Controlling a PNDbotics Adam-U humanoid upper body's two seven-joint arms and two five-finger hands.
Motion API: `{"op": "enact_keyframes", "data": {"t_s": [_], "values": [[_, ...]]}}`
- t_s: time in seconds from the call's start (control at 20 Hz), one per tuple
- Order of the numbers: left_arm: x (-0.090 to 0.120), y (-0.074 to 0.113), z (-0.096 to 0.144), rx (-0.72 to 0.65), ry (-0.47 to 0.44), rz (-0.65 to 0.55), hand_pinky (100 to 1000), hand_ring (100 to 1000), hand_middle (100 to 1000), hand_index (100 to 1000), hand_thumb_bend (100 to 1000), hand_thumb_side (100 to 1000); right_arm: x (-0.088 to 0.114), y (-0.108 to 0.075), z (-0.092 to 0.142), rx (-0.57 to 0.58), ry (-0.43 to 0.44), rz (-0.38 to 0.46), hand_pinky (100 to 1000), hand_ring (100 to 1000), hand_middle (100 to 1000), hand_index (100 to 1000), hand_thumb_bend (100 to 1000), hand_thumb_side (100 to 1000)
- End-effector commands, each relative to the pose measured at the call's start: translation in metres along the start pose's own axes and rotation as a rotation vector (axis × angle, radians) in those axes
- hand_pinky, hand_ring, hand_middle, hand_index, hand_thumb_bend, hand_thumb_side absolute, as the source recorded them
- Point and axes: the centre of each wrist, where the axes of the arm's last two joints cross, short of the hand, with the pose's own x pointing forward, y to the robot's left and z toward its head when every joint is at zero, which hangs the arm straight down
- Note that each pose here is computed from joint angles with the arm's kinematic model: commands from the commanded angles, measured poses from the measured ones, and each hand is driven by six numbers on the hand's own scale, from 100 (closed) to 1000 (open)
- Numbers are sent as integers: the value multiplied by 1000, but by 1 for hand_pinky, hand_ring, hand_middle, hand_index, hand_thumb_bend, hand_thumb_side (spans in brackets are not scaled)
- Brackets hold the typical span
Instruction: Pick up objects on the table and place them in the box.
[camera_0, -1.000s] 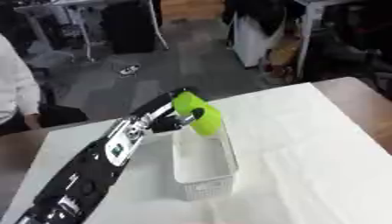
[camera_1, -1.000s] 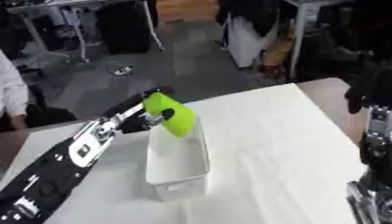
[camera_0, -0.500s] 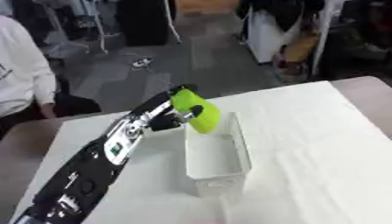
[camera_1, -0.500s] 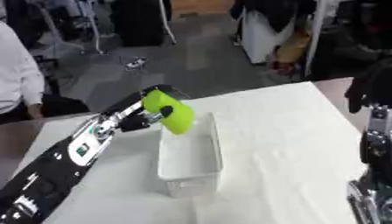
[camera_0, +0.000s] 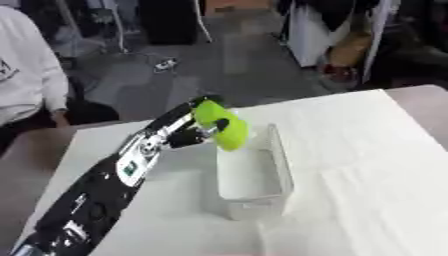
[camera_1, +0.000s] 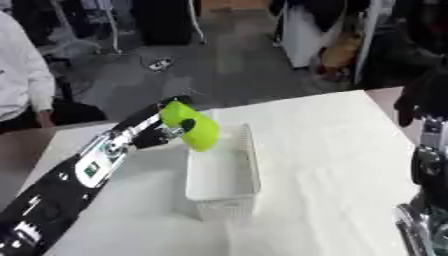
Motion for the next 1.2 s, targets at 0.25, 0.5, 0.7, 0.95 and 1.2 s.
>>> {"op": "enact_keyframes", "data": {"t_s": [0.25, 0.5, 0.7, 0.95, 1.2], "values": [[3, 25, -8, 0, -32, -68, 1000, 1000, 1000, 1000, 579, 1000, 5, 2, -7, -5, -30, -16, 110, 299, 297, 312, 352, 469], [7, 22, -14, -24, -51, -90, 1000, 1000, 1000, 1000, 575, 1000, 5, 3, -8, -11, -37, -22, 112, 299, 297, 312, 352, 468], [8, 23, -15, -19, -59, -93, 1000, 1000, 1000, 1000, 584, 1000, 6, 3, -9, -12, -39, -23, 112, 299, 297, 312, 351, 468], [7, 22, -12, 16, -65, -73, 1000, 1000, 1000, 1000, 582, 1000, 5, 2, -9, -14, -40, -19, 112, 299, 297, 312, 351, 468], [16, 33, 2, 211, -165, -61, 859, 962, 1000, 1000, 267, 1000, 5, -1, -8, -15, -38, -4, 112, 299, 297, 312, 351, 467]]}}
